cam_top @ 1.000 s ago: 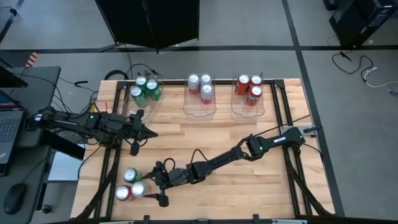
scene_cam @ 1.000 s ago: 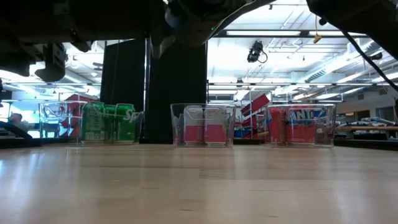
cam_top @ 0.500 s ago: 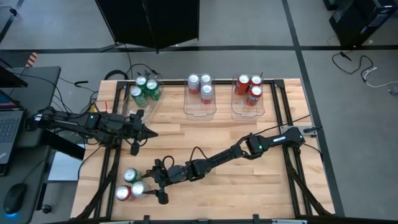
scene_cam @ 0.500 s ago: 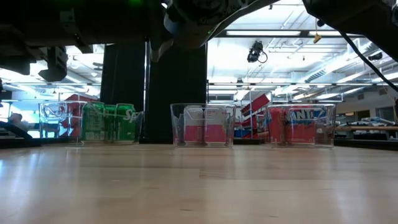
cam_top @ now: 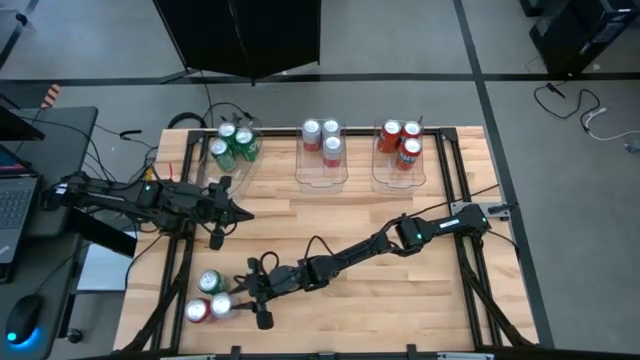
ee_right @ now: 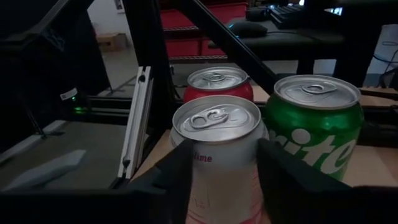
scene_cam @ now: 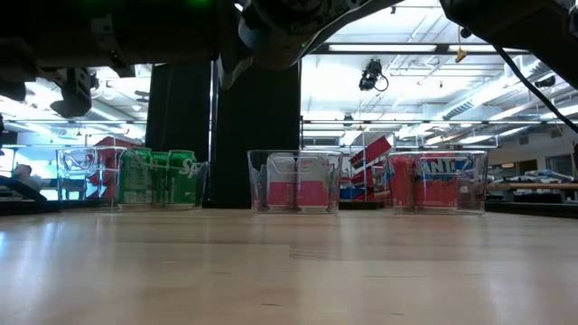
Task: Sort soda cans
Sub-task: Put the pink-white soda can into the middle transparent bin, then put the green soda can into the left transparent bin
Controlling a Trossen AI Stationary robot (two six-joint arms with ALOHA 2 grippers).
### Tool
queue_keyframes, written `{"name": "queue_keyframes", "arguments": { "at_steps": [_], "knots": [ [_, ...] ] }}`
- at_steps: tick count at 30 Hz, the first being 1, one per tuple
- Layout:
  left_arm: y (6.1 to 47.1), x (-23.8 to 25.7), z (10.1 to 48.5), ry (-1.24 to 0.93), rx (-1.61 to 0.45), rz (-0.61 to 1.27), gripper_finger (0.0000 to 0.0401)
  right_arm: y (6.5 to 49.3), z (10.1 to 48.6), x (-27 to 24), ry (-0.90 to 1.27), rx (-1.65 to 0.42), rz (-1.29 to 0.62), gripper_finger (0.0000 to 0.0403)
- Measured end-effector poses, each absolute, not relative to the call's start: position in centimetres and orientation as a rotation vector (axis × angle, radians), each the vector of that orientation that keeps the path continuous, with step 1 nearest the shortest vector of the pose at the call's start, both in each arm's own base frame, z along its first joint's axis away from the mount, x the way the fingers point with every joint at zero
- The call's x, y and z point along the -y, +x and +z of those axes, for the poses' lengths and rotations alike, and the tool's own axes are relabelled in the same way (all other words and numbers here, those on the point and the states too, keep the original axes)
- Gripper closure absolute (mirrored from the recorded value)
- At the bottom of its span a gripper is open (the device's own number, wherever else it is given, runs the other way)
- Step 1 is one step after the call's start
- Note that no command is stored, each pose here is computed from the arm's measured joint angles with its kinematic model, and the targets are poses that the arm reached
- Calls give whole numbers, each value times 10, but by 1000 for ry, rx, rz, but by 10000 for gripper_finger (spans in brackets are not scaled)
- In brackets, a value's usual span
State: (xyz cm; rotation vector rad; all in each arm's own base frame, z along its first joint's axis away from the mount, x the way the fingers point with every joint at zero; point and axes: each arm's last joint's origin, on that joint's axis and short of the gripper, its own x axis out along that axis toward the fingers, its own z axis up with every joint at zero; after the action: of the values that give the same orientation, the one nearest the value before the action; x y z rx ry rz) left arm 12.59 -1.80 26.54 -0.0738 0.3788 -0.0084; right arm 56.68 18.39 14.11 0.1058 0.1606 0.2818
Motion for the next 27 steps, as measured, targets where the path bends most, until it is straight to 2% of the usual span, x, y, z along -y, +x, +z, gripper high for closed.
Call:
{"name": "queue_keyframes", "arguments": {
  "at_steps": [7,14,23,27],
  "knots": [
    [126,18,265,-74,-380,-8,398,566,141,-185,100,-186,300,282],
    [126,18,265,-74,-383,-8,398,561,141,-185,78,-311,295,283],
    [126,18,265,-75,-381,-8,398,556,162,-201,7,-209,330,298],
    [126,18,265,-84,-381,-7,398,554,161,-205,-1,-207,295,284]
  ]
}}
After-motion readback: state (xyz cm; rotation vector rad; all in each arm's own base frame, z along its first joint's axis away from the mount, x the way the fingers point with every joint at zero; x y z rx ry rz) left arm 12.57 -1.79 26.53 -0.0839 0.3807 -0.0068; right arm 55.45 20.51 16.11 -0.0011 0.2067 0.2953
